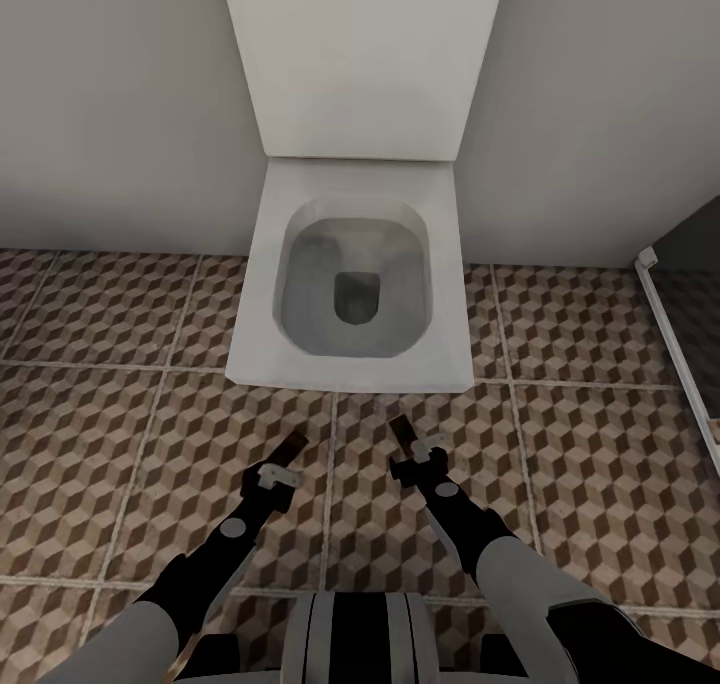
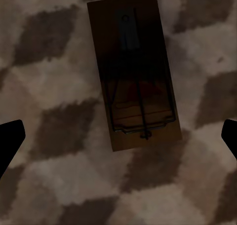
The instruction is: Take the four mousetraps from the cabinet in the bathroom and place them on the bathroom floor. Make sure all four end up on the same floor surface, and ensure that at least two of them are either under or directly next to the same bathroom sink.
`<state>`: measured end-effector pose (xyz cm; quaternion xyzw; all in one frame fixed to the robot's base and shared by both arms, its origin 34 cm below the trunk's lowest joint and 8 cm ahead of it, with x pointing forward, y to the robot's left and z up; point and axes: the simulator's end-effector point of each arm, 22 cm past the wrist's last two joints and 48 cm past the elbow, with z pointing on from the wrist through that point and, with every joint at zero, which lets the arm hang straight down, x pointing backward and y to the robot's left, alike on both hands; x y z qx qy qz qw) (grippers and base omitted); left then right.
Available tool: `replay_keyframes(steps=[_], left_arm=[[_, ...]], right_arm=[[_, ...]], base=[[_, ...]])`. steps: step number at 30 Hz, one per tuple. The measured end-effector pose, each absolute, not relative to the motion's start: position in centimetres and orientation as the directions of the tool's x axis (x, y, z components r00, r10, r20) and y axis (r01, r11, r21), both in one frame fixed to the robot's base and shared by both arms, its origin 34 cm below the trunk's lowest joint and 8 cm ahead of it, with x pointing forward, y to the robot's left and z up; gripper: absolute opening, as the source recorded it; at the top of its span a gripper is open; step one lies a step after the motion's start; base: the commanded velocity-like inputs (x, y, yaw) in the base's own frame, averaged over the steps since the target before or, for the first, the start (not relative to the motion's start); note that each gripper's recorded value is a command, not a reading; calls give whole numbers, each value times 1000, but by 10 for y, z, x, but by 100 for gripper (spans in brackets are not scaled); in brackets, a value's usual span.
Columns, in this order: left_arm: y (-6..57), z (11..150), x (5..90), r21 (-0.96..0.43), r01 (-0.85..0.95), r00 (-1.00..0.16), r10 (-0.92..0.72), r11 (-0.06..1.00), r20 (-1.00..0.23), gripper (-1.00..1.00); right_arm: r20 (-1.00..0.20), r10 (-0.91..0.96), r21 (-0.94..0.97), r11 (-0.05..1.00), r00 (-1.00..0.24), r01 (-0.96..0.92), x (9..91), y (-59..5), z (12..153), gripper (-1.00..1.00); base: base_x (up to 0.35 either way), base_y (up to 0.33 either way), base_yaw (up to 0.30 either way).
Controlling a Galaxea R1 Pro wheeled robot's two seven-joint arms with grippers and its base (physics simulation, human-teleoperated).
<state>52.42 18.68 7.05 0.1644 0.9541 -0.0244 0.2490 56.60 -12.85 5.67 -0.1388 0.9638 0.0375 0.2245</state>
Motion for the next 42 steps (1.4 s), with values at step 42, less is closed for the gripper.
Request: replay_keyframes(steps=[42], left_arm=[[180, 71, 524, 27, 323, -824, 295, 946, -484, -100]], right_arm=[[-446, -250, 10, 959, -859, -284, 567, -128, 57, 100]], base=[[67, 0, 0]])
